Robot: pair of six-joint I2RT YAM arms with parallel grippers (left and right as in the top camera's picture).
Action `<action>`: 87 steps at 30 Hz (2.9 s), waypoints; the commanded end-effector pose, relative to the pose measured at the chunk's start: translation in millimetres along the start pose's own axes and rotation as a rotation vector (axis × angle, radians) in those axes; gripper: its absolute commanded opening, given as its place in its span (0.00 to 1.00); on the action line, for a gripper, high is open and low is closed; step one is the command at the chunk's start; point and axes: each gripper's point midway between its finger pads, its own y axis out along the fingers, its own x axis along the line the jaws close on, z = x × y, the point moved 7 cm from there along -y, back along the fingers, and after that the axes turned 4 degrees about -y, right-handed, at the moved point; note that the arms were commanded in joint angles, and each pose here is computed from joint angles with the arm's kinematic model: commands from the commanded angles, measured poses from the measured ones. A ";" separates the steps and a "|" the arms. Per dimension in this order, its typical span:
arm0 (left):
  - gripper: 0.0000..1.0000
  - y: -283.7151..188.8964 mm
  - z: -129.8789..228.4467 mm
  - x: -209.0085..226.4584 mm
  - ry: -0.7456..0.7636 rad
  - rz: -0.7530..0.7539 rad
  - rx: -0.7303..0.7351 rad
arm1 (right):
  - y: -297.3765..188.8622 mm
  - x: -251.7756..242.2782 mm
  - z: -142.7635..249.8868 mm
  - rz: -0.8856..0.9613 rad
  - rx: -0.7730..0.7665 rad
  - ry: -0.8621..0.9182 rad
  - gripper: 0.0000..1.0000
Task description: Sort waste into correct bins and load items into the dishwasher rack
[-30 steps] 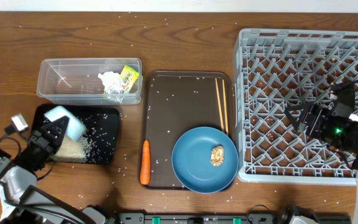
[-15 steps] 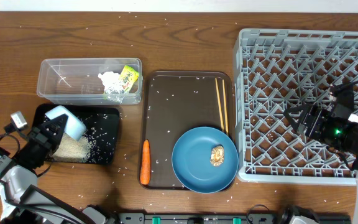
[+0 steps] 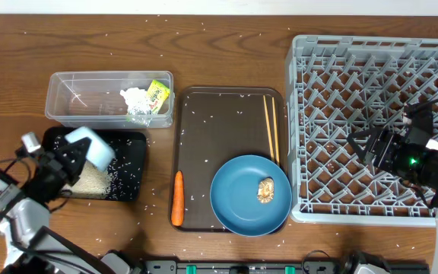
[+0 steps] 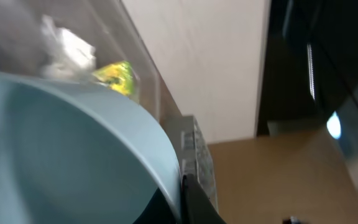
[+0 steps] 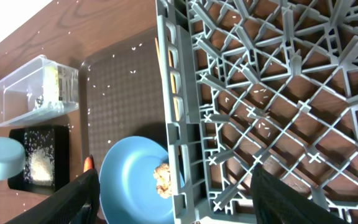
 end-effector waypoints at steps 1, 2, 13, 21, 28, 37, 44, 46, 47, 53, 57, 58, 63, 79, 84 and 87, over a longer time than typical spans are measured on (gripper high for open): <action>0.06 19.1 8.2 -35.2 0.151 0.076 0.101 | 0.4 4.0 0.8 -0.010 0.002 -0.005 0.70; 0.06 26.4 10.1 -46.7 0.202 0.089 0.130 | 0.3 4.0 0.8 -0.010 0.001 -0.005 0.70; 0.06 127.6 58.9 -155.6 0.487 0.258 0.207 | -10.4 -27.5 -17.9 0.173 -0.132 0.142 0.74; 0.06 228.1 157.3 -181.7 0.441 0.398 0.360 | -35.8 -69.1 -27.2 0.272 -0.264 0.322 0.78; 0.06 306.0 237.5 -210.8 0.424 0.505 0.550 | -40.3 -82.8 -22.2 0.299 -0.261 0.415 0.87; 0.06 374.1 293.5 -181.7 0.230 0.407 0.625 | -40.6 -84.0 -21.2 0.314 -0.258 0.418 0.89; 0.06 388.9 330.2 -164.9 0.144 0.431 0.674 | -41.4 -87.5 -18.1 0.356 -0.246 0.420 0.89; 0.06 390.2 341.0 -159.0 0.135 0.416 0.679 | -41.4 -87.6 -18.1 0.357 -0.245 0.414 0.89; 0.06 390.4 346.2 -156.3 0.132 0.410 0.685 | -41.4 -87.6 -18.1 0.357 -0.245 0.414 0.89; 0.07 389.4 361.5 -158.5 0.126 0.410 0.679 | -41.3 -87.5 -17.4 0.358 -0.240 0.408 0.89; 0.06 388.8 368.0 -161.2 0.123 0.411 0.669 | -41.2 -87.4 -16.9 0.359 -0.234 0.395 0.89; 0.06 388.5 369.8 -161.5 0.123 0.410 0.668 | -41.2 -87.4 -16.9 0.359 -0.234 0.396 0.89; 0.06 387.5 377.3 -162.6 0.117 0.405 0.657 | -40.9 -87.2 -15.5 0.359 -0.226 0.397 0.89; 0.06 384.8 394.8 -158.3 0.118 0.364 0.669 | -47.4 -90.3 -27.0 0.318 -0.301 0.370 0.91; 0.06 386.4 395.4 -155.0 0.116 0.355 0.659 | -48.6 -90.5 -27.6 0.302 -0.309 0.374 0.91; 0.06 387.2 398.2 -150.6 0.104 0.342 0.665 | -48.6 -90.5 -27.6 0.302 -0.308 0.374 0.91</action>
